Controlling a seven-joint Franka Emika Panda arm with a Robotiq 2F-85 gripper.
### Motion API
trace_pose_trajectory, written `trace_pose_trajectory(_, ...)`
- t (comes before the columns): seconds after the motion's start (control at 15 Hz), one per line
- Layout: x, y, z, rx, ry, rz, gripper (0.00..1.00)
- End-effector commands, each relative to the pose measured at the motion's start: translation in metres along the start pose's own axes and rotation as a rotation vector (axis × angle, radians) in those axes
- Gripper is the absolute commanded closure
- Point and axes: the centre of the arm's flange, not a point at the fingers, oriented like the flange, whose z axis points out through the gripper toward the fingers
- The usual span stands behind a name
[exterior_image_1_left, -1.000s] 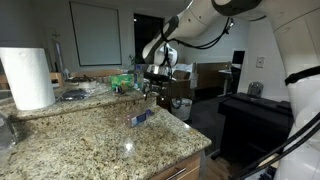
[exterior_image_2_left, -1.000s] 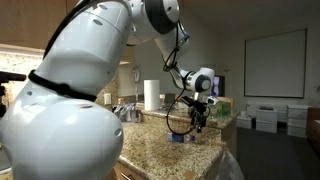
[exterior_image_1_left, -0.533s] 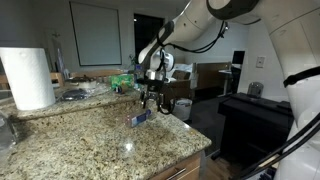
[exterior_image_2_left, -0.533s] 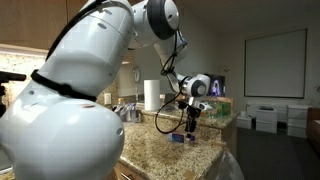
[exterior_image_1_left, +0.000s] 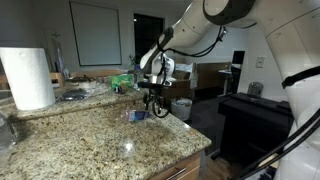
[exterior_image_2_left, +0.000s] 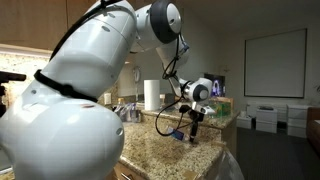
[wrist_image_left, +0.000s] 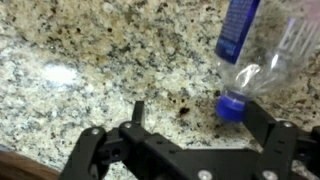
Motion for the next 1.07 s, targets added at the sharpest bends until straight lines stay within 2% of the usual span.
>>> trace_pose_trajectory(0.0, 0.005, -0.008, 0.005, 0.058, 0.036, 0.041, 0.00)
trace_pose_trajectory(0.33, 0.008, -0.020, 0.016, 0.134, 0.067, 0.054, 0.00)
trace_pose_trajectory(0.67, 0.005, -0.042, 0.011, 0.200, 0.118, 0.013, 0.00)
trace_pose_trajectory(1.0, -0.008, -0.062, 0.004, 0.210, 0.072, -0.041, 0.00)
